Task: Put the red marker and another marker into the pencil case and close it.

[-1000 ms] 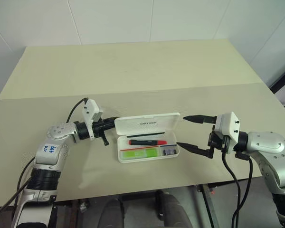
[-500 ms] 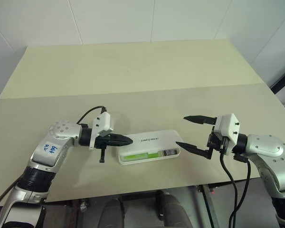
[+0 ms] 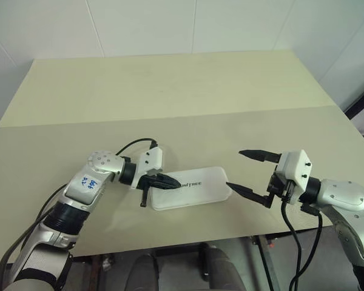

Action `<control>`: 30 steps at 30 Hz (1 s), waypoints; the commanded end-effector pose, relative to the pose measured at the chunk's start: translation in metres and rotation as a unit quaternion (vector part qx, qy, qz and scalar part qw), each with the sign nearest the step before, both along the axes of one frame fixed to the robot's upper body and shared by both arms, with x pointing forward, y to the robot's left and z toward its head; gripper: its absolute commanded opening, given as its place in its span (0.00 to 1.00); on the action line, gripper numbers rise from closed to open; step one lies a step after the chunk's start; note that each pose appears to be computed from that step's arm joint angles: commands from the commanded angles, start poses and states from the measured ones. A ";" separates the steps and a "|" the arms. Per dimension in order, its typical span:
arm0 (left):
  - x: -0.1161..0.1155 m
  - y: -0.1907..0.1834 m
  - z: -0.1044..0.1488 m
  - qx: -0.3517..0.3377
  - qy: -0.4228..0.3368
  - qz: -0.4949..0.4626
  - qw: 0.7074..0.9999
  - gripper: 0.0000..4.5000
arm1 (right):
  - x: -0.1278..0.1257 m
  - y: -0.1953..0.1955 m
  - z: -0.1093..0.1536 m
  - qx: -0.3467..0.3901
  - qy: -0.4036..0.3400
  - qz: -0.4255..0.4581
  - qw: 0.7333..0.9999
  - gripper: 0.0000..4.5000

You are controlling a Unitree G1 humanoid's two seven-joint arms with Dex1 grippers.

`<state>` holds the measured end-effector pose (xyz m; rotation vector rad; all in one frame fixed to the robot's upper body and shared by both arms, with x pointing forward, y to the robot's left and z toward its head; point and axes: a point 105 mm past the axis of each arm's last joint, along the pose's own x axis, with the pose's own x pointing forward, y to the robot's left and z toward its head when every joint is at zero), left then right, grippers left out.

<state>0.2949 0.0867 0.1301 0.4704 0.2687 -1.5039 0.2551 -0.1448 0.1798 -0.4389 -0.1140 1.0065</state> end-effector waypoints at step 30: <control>-0.017 0.053 0.074 -0.181 -0.100 0.109 0.972 0.50 | 0.020 0.005 0.008 0.016 -0.012 0.042 0.999 1.00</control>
